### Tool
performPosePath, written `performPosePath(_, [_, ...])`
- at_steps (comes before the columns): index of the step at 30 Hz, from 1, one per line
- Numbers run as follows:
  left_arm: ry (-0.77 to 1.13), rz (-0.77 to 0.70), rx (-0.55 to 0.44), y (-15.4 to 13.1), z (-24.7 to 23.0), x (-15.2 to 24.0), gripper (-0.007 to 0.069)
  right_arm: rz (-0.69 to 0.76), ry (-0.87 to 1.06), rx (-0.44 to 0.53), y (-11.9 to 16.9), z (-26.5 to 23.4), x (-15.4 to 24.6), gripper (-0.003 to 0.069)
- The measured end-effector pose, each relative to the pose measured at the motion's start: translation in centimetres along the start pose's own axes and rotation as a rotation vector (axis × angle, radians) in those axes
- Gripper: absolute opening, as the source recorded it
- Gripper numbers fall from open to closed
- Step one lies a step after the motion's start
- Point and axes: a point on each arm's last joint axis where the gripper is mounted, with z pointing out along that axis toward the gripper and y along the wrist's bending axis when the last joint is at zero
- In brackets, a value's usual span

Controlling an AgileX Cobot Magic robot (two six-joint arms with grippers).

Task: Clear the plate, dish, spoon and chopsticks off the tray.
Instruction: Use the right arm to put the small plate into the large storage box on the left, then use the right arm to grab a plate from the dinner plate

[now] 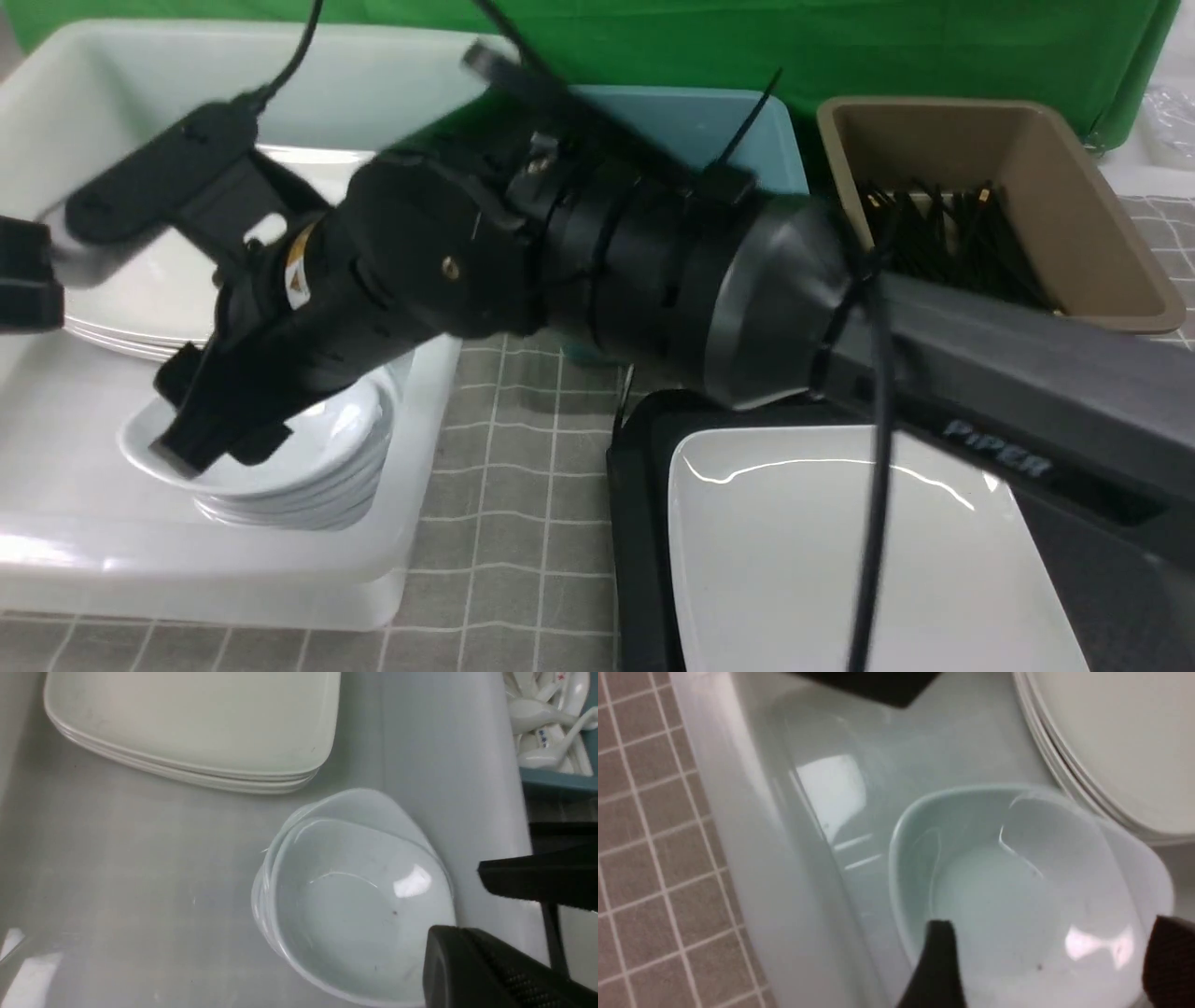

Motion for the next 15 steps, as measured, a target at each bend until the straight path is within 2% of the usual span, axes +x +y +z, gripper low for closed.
performPosePath(1, [-0.005,0.005,-0.002,0.0,-0.1,0.0,0.0003,-0.002,0.026,0.02,-0.3,-1.0,-0.1,0.0601])
performPosePath(3, [-0.002,0.011,0.001,-0.1,-0.1,0.0,0.0003,-0.03,0.063,0.064,-1.0,-3.5,-0.4,0.0559])
performPosePath(5, [0.008,0.033,0.01,-0.4,0.1,0.1,0.0003,-0.055,0.11,0.168,-2.4,-6.6,-0.4,0.0427])
performPosePath(6, [0.013,0.055,0.025,-0.8,0.2,0.2,0.0003,-0.047,0.161,0.259,-4.2,-9.1,-0.1,0.027])
performPosePath(7, [0.015,0.06,0.03,-0.9,0.2,0.2,0.0003,-0.041,0.169,0.263,-4.4,-9.4,0.0,0.0247])
performPosePath(9, [0.03,0.109,0.076,-2.1,0.4,0.4,0.0003,0.013,0.23,0.371,-7.0,-12.2,0.8,0.0109])
performPosePath(10, [0.047,0.168,0.12,-3.4,0.5,0.7,0.0003,0.095,0.268,0.436,-9.7,-14.5,1.9,0.0053])
performPosePath(11, [0.05,0.178,0.125,-3.5,0.5,0.8,0.0003,0.105,0.276,0.44,-10.5,-14.8,2.3,0.0053])
performPosePath(12, [0.072,0.247,0.167,-4.8,0.6,1.3,0.0003,0.192,0.288,0.473,-12.7,-16.6,3.6,0.0029])
performPosePath(14, [0.107,0.336,0.216,-6.3,0.7,2.1,0.0003,0.338,0.307,0.462,-15.6,-19.0,6.6,0.0018])
performPosePath(15, [0.112,0.346,0.216,-6.4,0.7,2.2,0.0003,0.363,0.322,0.465,-16.2,-19.1,7.3,0.0018])
